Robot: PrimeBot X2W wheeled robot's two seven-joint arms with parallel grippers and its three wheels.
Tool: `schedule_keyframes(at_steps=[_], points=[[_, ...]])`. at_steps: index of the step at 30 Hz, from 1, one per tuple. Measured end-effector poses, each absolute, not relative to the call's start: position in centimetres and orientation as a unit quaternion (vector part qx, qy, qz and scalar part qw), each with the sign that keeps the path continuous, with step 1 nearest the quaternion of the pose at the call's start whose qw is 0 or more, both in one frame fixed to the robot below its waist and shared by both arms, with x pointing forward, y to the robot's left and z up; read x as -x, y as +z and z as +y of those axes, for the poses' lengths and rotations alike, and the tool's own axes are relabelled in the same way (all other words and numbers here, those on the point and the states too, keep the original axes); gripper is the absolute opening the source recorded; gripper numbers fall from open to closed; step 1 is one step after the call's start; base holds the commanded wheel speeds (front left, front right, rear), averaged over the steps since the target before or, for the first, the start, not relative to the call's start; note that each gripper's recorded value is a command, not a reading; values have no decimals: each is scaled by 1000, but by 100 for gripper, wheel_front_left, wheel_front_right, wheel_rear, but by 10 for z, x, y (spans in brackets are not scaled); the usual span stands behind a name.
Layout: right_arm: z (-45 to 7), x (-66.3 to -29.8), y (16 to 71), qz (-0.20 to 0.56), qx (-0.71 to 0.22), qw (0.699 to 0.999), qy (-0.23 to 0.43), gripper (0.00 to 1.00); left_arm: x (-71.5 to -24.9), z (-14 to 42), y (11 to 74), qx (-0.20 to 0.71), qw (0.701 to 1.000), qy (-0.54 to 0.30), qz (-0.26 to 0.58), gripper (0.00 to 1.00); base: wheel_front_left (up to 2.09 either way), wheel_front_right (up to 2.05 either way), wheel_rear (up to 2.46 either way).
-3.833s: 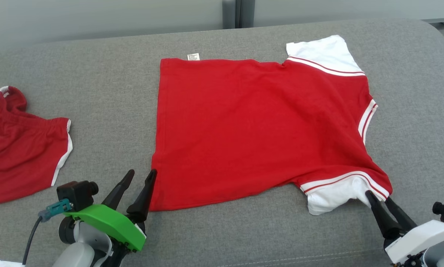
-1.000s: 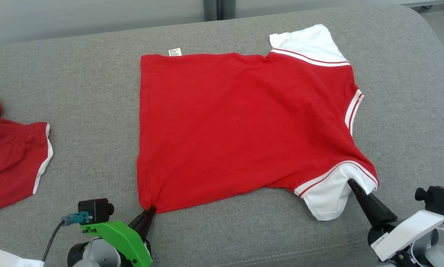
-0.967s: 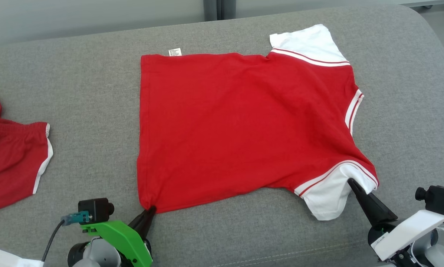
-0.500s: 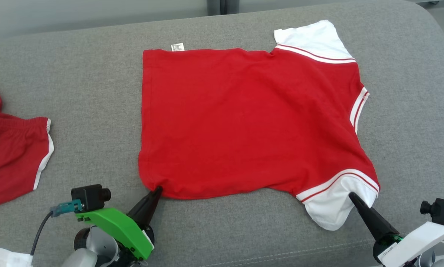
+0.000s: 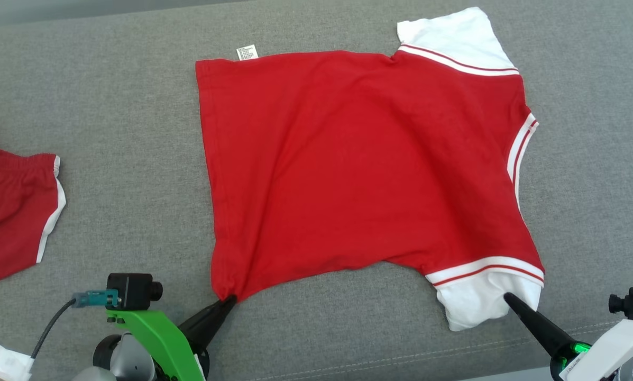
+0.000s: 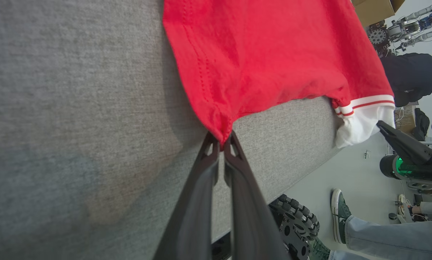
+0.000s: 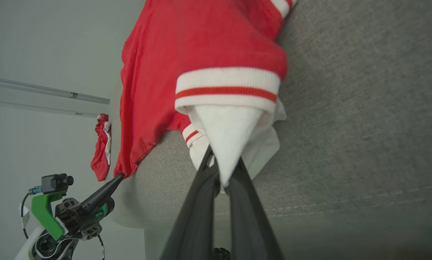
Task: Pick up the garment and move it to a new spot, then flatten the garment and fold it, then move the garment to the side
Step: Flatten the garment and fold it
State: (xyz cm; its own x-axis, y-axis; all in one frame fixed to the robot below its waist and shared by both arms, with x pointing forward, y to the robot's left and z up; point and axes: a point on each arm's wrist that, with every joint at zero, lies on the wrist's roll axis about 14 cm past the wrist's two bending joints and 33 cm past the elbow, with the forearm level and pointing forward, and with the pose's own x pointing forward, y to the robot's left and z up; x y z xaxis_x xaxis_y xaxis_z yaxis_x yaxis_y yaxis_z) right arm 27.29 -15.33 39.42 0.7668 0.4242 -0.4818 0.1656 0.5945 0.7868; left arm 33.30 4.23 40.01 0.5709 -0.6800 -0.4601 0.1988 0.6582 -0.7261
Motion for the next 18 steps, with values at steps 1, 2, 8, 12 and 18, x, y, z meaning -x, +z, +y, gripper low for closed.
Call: schedule_keyframes(at_steps=[1,2,8,12,18], points=[[-155,-275,395,333,-442,829,78,0,-334,45,399,314,828,-265,383,0,0,0,0],[-157,-277,395,333,-442,829,77,0,-334,47,398,311,827,-264,387,0,0,0,0],[-168,-300,402,328,-428,838,89,0,-340,49,394,303,814,-276,411,0,0,0,0],[-172,-325,406,332,-406,844,111,0,-365,49,399,286,814,-295,411,0,0,0,0],[-164,-409,443,281,-394,856,180,0,-450,57,432,289,834,-297,363,0,0,0,0]])
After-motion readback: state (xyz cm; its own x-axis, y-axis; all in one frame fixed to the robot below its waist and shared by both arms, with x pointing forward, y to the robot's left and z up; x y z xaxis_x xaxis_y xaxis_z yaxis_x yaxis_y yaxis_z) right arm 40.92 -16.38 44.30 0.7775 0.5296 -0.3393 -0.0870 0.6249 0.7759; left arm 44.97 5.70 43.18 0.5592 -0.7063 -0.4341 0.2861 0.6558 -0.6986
